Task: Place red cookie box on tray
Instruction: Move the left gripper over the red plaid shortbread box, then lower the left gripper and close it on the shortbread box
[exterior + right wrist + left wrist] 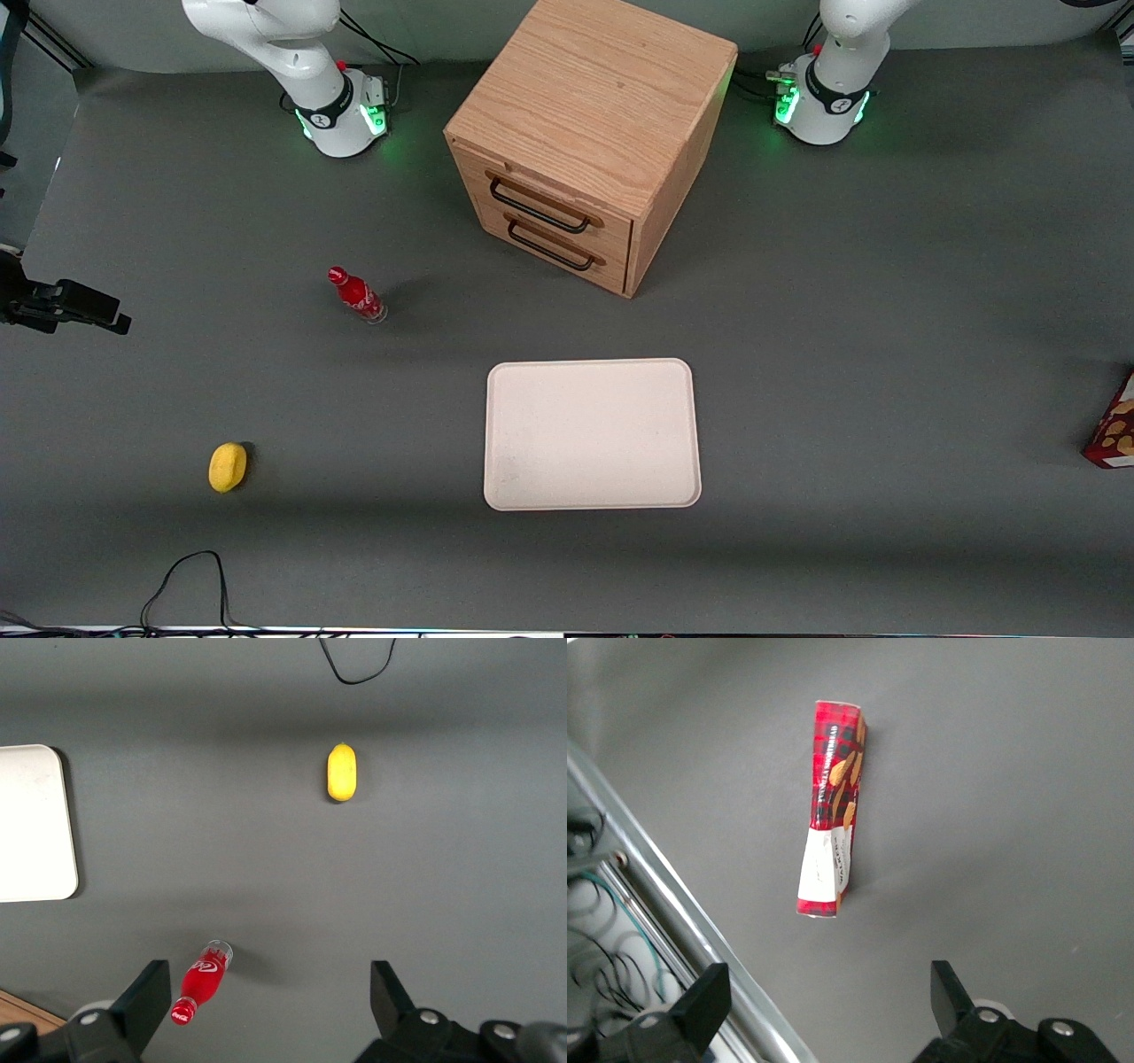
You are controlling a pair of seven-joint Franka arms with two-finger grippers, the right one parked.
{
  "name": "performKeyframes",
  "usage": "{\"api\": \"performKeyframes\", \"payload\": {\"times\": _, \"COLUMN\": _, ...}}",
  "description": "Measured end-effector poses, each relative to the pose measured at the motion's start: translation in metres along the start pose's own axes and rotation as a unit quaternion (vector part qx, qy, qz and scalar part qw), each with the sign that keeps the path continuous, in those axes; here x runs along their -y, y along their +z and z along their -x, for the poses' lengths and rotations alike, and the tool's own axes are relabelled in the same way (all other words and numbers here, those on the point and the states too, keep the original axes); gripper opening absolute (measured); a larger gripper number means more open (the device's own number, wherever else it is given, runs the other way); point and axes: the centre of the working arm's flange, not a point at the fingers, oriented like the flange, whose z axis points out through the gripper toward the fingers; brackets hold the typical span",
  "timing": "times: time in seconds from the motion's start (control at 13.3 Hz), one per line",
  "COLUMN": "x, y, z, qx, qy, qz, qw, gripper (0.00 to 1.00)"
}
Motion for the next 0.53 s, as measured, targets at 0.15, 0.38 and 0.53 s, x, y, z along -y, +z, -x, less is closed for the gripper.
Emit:
{"api": "performKeyframes", "payload": {"times": 0.15, "x": 0.001, "y": 0.006, "z": -0.001, "qx": 0.001, "qy": 0.043, "qz": 0.003, "qw": 0.9991, "gripper": 1.0}}
{"api": "performKeyframes", "payload": {"times": 0.38, "x": 0.002, "y": 0.013, "z": 0.001, "qx": 0.005, "qy": 0.071, "qz": 0.009, "qw": 0.9974, "gripper": 1.0}}
{"api": "performKeyframes", "payload": {"times": 0.53, "x": 0.003, "y": 0.029, "z": 0.002, "qx": 0.012, "qy": 0.075, "qz": 0.021, "qw": 0.9969, "gripper": 1.0}}
